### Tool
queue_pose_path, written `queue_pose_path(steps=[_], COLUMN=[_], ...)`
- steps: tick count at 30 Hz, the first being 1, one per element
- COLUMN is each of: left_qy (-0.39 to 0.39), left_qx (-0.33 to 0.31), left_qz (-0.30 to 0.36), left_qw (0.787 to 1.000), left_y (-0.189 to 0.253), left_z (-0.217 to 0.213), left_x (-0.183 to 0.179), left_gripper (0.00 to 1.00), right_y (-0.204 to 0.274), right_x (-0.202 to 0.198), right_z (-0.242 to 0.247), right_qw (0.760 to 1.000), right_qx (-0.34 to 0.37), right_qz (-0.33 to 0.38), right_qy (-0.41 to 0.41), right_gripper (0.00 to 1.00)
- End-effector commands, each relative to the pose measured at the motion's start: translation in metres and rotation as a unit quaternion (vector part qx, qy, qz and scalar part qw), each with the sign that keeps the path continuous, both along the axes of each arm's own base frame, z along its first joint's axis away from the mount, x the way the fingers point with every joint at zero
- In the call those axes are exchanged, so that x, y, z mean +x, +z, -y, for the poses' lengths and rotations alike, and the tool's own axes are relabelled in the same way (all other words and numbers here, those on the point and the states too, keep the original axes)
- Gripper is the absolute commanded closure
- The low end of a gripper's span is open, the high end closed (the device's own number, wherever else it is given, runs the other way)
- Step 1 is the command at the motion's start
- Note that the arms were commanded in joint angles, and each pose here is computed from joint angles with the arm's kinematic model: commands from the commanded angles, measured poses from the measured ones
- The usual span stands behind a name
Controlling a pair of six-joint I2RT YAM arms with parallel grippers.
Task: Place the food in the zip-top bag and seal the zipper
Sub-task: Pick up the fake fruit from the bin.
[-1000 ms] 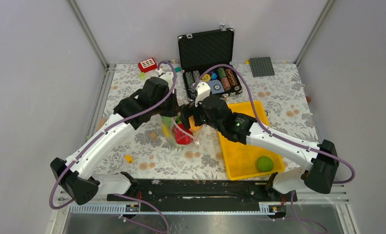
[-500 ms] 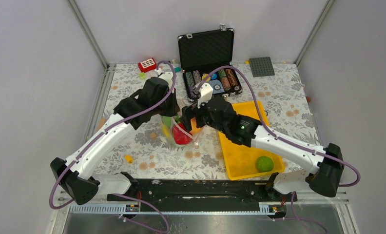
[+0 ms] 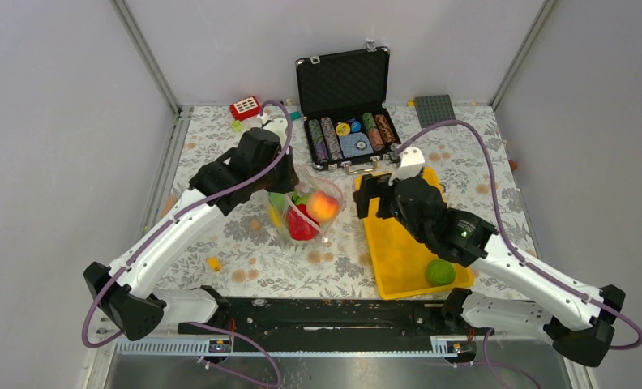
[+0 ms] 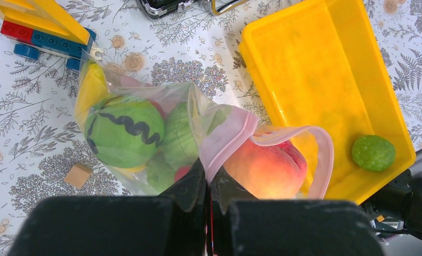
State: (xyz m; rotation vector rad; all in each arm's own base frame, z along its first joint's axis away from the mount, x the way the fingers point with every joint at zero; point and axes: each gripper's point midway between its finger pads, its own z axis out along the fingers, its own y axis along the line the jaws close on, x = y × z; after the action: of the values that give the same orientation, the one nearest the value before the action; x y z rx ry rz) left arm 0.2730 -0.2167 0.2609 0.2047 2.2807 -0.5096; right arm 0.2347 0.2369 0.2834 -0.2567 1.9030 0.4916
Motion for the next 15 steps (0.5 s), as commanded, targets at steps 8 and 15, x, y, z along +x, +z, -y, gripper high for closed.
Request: queue_pose_path(steps=[8,15], left_qy=[-0.008,-0.017], left_qx=[-0.056,-0.056], left_qz=[0.076,0.068], left_qw=[0.995,0.996], left_y=[0.047,0.041], left_z=[0.006,0.011], left_x=[0.006,0.006], left_gripper=[0.98,0.98], right_y=[-0.133,-0.185], right_x=[-0.057,-0.092], right_z=[0.188,0.212], right_qw=[0.882,0.830], right_qx=[-0.154,-0.155], right_qz=[-0.299,-0.379], right_qy=[-0.329,-0.378], right_gripper=[0.00,0.00])
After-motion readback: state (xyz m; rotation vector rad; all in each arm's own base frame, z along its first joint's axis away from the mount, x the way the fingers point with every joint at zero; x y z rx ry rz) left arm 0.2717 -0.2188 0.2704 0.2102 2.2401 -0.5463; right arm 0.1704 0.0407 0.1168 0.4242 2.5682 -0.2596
